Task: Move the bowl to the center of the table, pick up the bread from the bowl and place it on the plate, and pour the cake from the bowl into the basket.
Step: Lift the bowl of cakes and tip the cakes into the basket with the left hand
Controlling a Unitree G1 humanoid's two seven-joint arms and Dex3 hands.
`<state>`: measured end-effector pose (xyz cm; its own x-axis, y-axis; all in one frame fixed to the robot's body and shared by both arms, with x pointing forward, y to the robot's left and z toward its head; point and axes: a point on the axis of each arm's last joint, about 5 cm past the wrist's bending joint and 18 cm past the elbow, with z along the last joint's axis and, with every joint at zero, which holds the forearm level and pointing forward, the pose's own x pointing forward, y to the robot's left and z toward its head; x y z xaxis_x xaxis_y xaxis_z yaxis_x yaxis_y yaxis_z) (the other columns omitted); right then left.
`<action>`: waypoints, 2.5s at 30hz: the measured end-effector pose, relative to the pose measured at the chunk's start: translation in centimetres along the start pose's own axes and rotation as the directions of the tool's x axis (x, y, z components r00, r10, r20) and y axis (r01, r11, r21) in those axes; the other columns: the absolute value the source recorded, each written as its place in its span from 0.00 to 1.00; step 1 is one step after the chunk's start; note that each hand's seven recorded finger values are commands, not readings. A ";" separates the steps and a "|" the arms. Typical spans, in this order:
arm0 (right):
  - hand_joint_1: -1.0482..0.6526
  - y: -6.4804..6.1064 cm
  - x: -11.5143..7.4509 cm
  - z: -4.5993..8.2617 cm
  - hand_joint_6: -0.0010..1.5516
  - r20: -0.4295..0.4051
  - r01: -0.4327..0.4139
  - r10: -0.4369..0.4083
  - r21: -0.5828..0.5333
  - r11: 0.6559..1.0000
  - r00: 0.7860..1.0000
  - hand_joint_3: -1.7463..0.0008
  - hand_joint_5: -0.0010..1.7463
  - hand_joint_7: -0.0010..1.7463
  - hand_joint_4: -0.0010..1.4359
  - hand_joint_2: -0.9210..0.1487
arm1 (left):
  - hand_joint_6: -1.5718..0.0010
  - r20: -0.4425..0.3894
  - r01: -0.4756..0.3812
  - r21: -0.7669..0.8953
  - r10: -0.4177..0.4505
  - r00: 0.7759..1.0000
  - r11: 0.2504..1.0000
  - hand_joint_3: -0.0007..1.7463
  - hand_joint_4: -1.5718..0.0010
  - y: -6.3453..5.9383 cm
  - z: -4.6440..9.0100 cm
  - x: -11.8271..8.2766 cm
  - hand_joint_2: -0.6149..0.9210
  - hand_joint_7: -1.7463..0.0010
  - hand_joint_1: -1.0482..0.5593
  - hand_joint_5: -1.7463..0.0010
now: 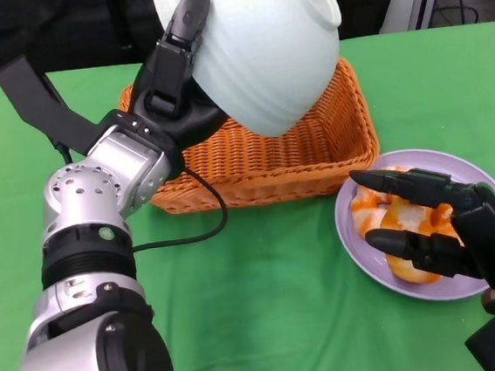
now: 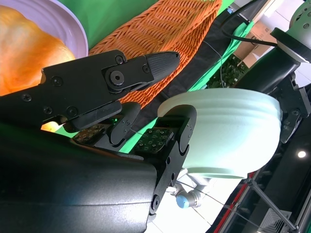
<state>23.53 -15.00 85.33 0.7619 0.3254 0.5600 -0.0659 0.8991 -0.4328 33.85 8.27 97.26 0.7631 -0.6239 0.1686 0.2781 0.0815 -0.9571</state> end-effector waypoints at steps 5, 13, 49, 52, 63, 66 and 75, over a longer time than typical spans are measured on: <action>0.29 0.0 -0.1 0.0 0.51 -0.007 -0.001 0.001 0.000 1.000 1.000 0.95 0.06 0.01 0.70 0.00 | 0.60 0.007 0.007 -0.007 -0.007 1.000 1.000 0.59 0.57 0.1 -0.1 0.1 0.81 0.03 0.58 0.00; 0.29 0.0 -0.3 -0.1 0.51 -0.020 -0.004 0.004 -0.001 1.000 1.000 0.95 0.06 0.01 0.70 0.00 | 0.61 0.020 0.029 -0.012 -0.029 0.999 0.999 0.59 0.57 0.3 -0.2 0.1 0.81 0.01 0.58 0.00; 0.28 0.0 -0.7 -0.3 0.53 -0.026 -0.019 0.018 -0.017 1.000 0.999 0.96 0.06 0.01 0.71 0.00 | 0.60 0.084 0.120 -0.047 -0.116 0.990 0.992 0.69 0.57 -0.6 0.1 1.3 0.74 0.00 0.62 0.00; 0.28 0.0 -0.7 -0.3 0.53 -0.026 -0.019 0.018 -0.016 1.000 1.000 0.96 0.06 0.01 0.71 0.00 | 0.60 0.092 0.117 -0.049 -0.113 0.989 0.992 0.69 0.57 -0.6 0.1 1.3 0.73 0.00 0.62 0.00; 0.28 -0.1 -0.7 -0.2 0.53 -0.015 -0.020 0.020 -0.015 1.000 1.000 0.97 0.06 0.01 0.71 0.00 | 0.63 0.103 0.109 -0.059 -0.103 0.989 0.992 0.63 0.59 -0.9 0.1 1.5 0.77 0.00 0.60 0.00; 0.28 -0.1 -0.8 -0.2 0.53 -0.010 -0.021 0.021 -0.011 1.000 1.000 0.97 0.06 0.01 0.71 0.00 | 0.63 0.102 0.112 -0.056 -0.106 0.989 0.992 0.61 0.60 -1.0 0.1 1.5 0.79 0.00 0.61 0.00; 0.29 -0.1 -1.0 -0.2 0.53 -0.013 -0.026 0.026 -0.009 1.000 1.000 0.97 0.06 0.01 0.71 0.00 | 0.61 0.112 0.119 -0.048 -0.113 0.987 0.992 0.67 0.57 -1.1 0.2 1.5 0.75 0.00 0.62 0.00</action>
<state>22.94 -15.46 84.70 0.7684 0.3445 0.5393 -0.0799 0.8878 -0.4533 34.83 7.42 98.67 0.7870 -0.5385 0.3010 0.3386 -0.0309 -0.9404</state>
